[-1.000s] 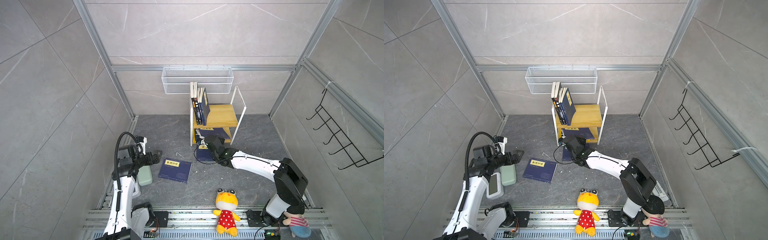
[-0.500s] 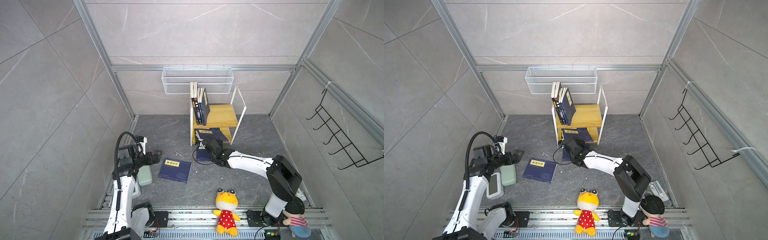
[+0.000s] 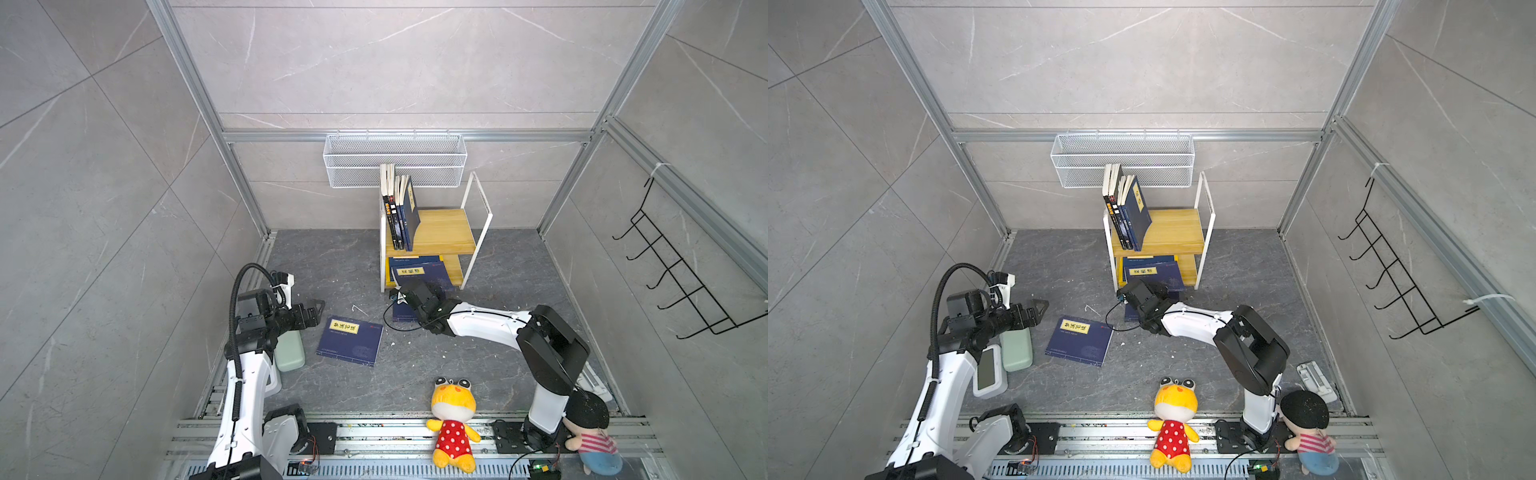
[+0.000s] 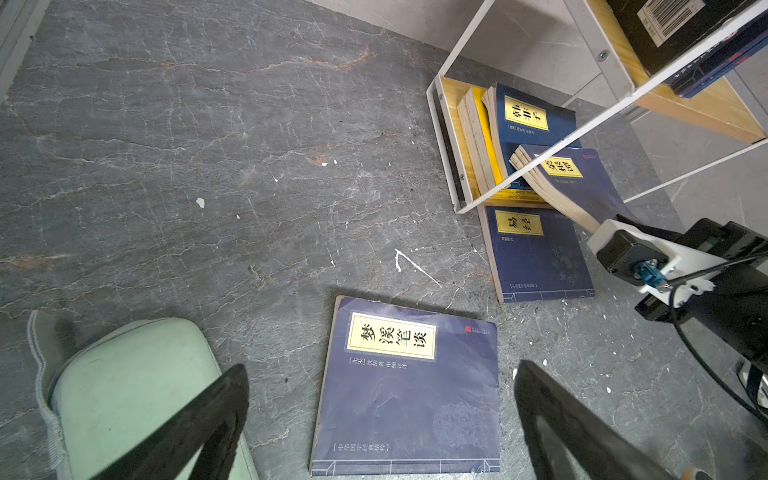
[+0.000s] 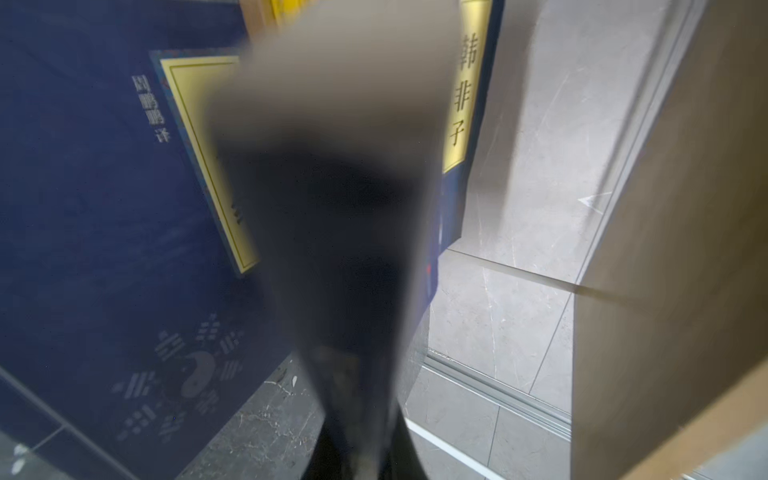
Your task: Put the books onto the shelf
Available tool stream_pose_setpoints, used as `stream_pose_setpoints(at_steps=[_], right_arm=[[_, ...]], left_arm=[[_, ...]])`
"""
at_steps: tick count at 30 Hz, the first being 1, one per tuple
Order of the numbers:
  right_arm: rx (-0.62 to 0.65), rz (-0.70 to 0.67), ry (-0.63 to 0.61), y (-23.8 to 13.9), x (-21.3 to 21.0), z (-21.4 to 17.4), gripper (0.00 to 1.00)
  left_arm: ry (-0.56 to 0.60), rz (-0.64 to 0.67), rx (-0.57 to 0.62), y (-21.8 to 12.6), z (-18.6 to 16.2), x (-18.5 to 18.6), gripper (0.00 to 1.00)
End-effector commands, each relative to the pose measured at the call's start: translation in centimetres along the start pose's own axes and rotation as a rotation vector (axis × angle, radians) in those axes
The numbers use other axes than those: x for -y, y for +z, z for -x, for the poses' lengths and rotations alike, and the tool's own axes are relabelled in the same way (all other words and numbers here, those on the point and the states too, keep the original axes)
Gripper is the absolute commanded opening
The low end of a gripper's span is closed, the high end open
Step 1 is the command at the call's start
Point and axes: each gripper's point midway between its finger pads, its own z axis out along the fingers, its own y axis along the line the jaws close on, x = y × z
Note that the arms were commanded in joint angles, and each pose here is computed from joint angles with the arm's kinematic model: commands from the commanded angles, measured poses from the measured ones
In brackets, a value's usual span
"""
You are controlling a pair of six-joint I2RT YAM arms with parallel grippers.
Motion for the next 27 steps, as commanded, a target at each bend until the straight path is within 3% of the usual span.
stream_pose_setpoints(at_steps=[1, 19, 24, 27], right_arm=[[0.02, -0.032, 0.042, 0.7, 1.7, 1.3, 0.0], [0.009, -0.057, 0.061, 4.2, 4.2, 2.9, 0.01], [0.033, 0.002, 0.033, 4.7, 2.9, 3.1, 0.14], [0.056, 0.055, 0.036, 4.1, 2.3, 3.2, 0.39]], left_arm=[[0.026, -0.019, 0.029, -0.1, 0.8, 0.5, 1.0], [0.042, -0.035, 0.027, -0.2, 0.7, 0.9, 1.0], [0.056, -0.035, 0.032, -0.1, 0.7, 1.0, 1.0], [0.049, -0.031, 0.02, -0.2, 0.8, 0.9, 1.0]])
